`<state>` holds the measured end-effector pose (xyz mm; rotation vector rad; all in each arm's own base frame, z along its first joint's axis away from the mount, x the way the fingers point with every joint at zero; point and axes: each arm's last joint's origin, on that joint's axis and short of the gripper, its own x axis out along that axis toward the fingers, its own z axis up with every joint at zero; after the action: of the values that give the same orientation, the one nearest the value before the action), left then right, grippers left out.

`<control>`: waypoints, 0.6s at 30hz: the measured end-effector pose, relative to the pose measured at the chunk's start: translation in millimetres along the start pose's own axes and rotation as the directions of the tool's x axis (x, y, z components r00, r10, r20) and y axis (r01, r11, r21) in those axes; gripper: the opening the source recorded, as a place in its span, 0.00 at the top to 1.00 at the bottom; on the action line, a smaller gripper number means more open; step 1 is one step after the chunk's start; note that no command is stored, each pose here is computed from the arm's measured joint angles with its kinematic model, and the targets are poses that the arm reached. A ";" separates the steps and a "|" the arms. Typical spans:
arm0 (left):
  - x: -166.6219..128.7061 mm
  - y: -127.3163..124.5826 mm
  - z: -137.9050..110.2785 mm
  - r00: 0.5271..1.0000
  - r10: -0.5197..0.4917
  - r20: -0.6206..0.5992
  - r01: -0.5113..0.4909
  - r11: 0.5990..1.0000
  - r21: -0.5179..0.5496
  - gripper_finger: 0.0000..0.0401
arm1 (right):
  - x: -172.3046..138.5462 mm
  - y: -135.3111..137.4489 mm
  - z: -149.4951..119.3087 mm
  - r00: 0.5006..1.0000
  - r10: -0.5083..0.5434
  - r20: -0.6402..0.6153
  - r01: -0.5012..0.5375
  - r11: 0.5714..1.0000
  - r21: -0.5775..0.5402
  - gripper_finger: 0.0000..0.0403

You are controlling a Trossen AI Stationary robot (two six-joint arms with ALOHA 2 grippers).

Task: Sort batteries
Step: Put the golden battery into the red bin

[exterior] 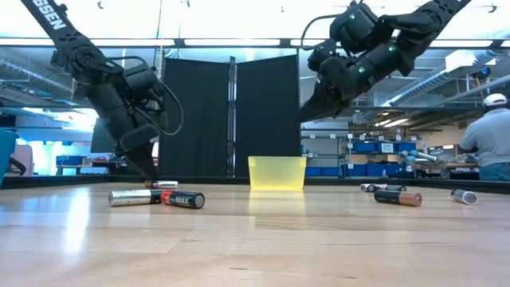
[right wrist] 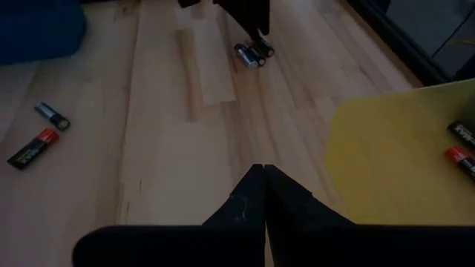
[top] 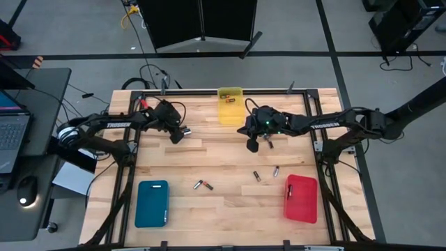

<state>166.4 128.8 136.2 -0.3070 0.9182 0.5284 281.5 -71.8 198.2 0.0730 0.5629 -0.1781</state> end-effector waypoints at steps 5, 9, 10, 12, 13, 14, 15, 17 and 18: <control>3.6 0.2 -1.0 1.000 0.000 -0.013 0.001 1.000 0.024 0.76 | 0.1 1.3 0.0 1.000 0.004 0.000 -0.004 1.000 -0.004 0.98; 7.6 0.5 -1.0 1.000 0.001 -0.017 -0.001 1.000 0.027 0.76 | 0.1 1.6 0.0 1.000 0.005 -0.001 -0.005 1.000 -0.009 0.98; 9.1 0.6 -1.5 1.000 0.001 -0.022 0.000 1.000 0.030 0.76 | 0.2 1.6 -0.1 1.000 0.005 -0.001 -0.005 1.000 -0.010 0.98; 12.2 0.8 -2.7 0.999 0.000 -0.037 0.001 1.000 0.030 0.76 | 0.2 1.7 -0.1 1.000 0.005 -0.001 -0.005 1.000 -0.011 0.98; 13.6 0.9 -3.0 0.999 0.000 -0.041 0.001 1.000 0.031 0.76 | 0.2 1.7 -0.1 1.000 0.005 -0.001 -0.005 1.000 -0.012 0.98; 14.7 0.9 -2.8 0.999 -0.001 -0.043 0.002 0.999 0.033 0.76 | 0.2 1.7 -0.1 1.000 0.005 -0.001 -0.005 1.000 -0.013 0.98; 16.1 1.0 -3.3 0.999 -0.001 -0.047 0.002 0.999 0.035 0.76 | 0.3 1.7 -0.2 1.000 0.005 -0.002 -0.005 1.000 -0.013 0.98; 17.7 1.1 -3.3 0.999 -0.001 -0.046 0.002 0.999 0.035 0.76 | 0.3 1.7 -0.2 1.000 0.005 -0.002 -0.005 1.000 -0.013 0.98; 17.9 1.2 -3.0 0.999 -0.001 -0.043 0.002 0.999 0.036 0.76 | 0.4 1.7 -0.3 1.000 0.005 -0.002 -0.005 1.000 -0.013 0.98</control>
<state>172.6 133.7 119.7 -0.2871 0.9678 0.5051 282.0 -70.1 197.8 0.0621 0.5658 -0.1695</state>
